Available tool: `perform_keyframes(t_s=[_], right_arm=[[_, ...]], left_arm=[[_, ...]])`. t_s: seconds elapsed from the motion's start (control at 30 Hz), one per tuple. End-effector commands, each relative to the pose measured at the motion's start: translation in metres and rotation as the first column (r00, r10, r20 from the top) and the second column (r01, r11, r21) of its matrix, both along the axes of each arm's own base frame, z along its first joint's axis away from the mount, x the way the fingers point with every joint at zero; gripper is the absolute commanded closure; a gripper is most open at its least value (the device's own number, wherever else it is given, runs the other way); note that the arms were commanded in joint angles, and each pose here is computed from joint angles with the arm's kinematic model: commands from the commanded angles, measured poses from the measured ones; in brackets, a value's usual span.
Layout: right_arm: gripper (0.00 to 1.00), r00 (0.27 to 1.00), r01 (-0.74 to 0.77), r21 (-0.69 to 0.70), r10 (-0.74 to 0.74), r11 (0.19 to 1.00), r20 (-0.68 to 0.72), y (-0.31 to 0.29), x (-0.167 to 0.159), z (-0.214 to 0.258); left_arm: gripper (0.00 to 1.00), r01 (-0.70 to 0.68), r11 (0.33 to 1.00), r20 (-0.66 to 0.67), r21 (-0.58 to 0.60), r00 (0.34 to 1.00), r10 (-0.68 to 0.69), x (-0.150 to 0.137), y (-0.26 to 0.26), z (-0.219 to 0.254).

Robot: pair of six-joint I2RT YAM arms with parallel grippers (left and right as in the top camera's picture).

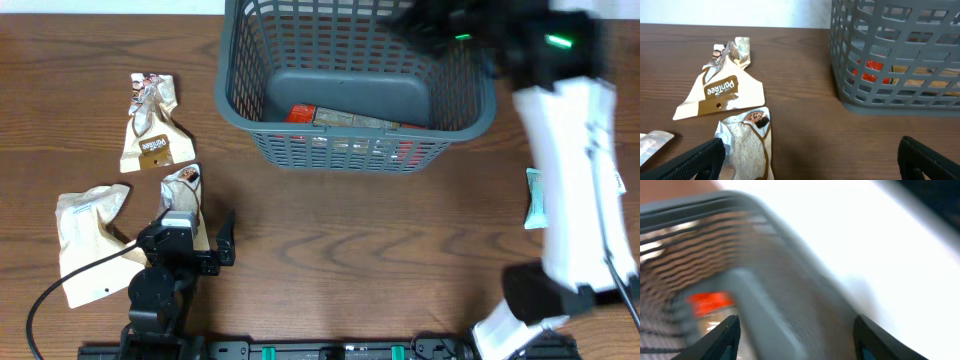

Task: Pack container
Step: 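Withdraw the right gripper from the basket toward the wet-wipe pack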

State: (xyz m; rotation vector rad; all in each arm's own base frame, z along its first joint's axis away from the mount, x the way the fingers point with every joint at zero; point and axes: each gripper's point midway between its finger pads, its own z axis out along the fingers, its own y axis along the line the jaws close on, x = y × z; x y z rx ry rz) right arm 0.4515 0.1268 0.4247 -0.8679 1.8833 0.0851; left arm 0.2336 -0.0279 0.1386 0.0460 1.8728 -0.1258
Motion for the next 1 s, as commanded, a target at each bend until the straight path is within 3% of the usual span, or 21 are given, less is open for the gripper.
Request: perform_keyframes(t_s=[0.0,0.17,0.3,0.5,0.8,0.97], right_arm=[[0.38,0.884,0.467,0.084,-0.463,0.880,-0.062,-0.102,-0.005,0.014],[0.38,0.667,0.742,0.154,-0.696,0.652,-0.265,-0.196,-0.055,0.000],[0.41,0.520,0.840,0.087,-0.751,0.535,-0.408,-0.237,-0.090,-0.030],[0.39,0.457,0.835,-0.049,-0.741,0.548,-0.493,-0.242,-0.124,-0.056],[0.37,0.458,0.815,-0.033,-0.678,0.579,-0.574,-0.211,-0.167,-0.057],[0.36,0.411,0.811,-0.079,-0.661,0.580,-0.628,-0.194,-0.214,-0.086]], left_arm=[[0.01,-0.007,1.000,0.024,0.006,1.000,0.007,0.000,0.001,0.012],[0.02,-0.007,1.000,0.024,0.006,1.000,0.007,0.000,0.001,0.012],[0.01,-0.007,1.000,0.025,0.006,1.000,0.007,0.000,0.001,0.012],[0.01,-0.007,1.000,0.029,0.005,1.000,0.007,0.001,0.001,0.013],[0.01,-0.007,1.000,0.032,0.005,0.999,0.007,0.001,0.001,0.014],[0.01,-0.007,1.000,0.035,0.004,0.999,0.007,0.001,0.001,0.015]])
